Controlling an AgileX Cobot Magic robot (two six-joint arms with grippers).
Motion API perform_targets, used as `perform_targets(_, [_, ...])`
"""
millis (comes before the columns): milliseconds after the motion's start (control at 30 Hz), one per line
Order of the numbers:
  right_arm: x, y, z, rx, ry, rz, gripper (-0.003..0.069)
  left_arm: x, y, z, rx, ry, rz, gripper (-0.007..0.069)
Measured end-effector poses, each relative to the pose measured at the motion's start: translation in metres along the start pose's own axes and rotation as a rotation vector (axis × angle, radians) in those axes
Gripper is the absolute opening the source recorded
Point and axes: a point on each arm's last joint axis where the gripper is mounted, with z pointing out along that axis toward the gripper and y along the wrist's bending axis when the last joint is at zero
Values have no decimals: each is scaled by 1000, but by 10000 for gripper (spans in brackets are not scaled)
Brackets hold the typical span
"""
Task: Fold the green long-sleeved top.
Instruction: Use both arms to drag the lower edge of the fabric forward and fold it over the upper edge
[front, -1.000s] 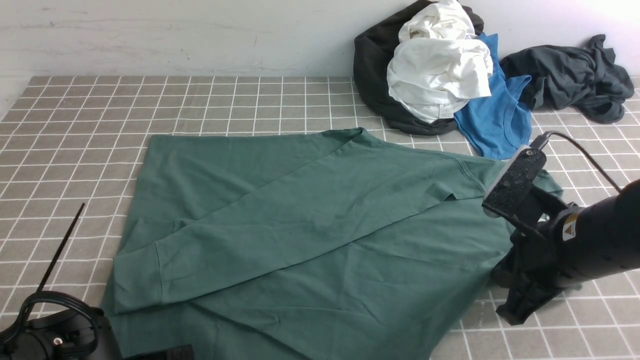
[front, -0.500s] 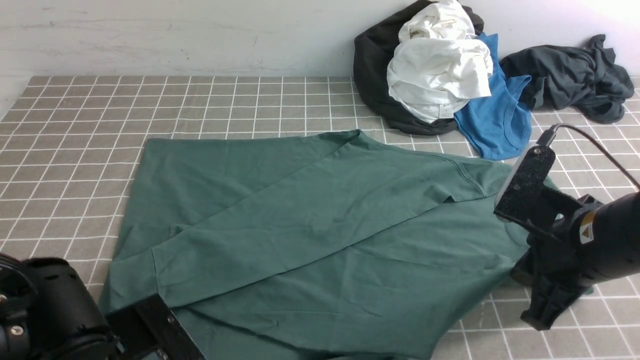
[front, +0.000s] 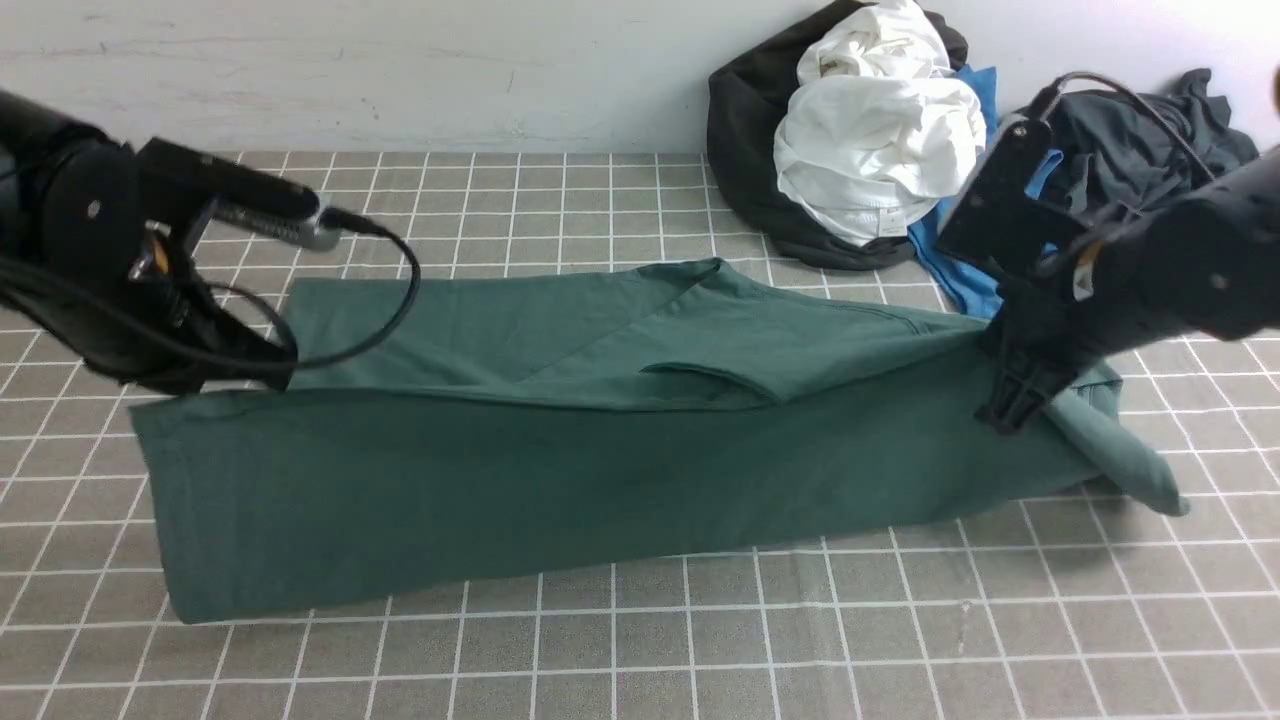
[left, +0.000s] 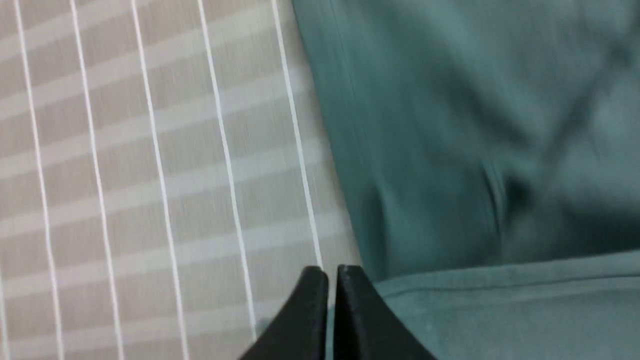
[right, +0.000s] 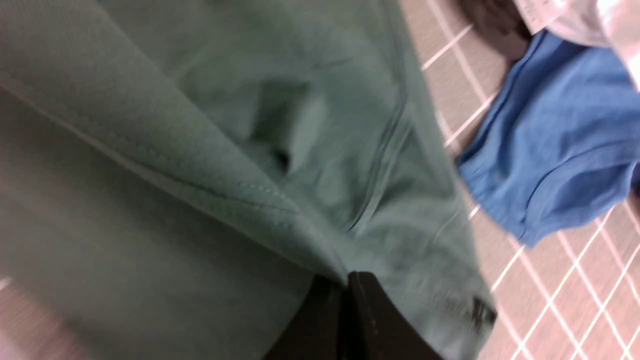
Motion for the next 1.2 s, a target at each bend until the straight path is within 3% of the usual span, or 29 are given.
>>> perform_targets(200, [-26, -32, 59, 27, -13, 44, -3, -70, 2, 68, -12, -43, -10, 6])
perform_targets(333, [-33, -38, 79, 1, 18, 71, -3, -85, -2, 100, -4, 36, 67, 6])
perform_targets(433, [-33, -37, 87, -36, 54, 94, -3, -81, -7, 108, 67, 161, 139, 6])
perform_targets(533, [-30, -33, 87, -80, 102, 110, -3, -65, -15, 111, 242, 330, 215, 29])
perform_targets(633, [-29, -32, 86, -100, 122, 119, -3, -63, -20, 111, 315, 345, 236, 93])
perform_targets(800, [-28, -30, 85, -121, 139, 130, -3, -63, -18, 114, 302, 348, 261, 287])
perform_targets(933, [-28, -29, 85, -128, 143, 134, -3, -57, -21, 129, 315, 376, 306, 368])
perform_targets(1100, [-28, -29, 85, -129, 142, 137, -3, -50, -25, 145, 333, 410, 332, 353])
perform_targets(1200, [-28, -30, 85, -129, 142, 137, -3, -47, -25, 144, 341, 414, 327, 284])
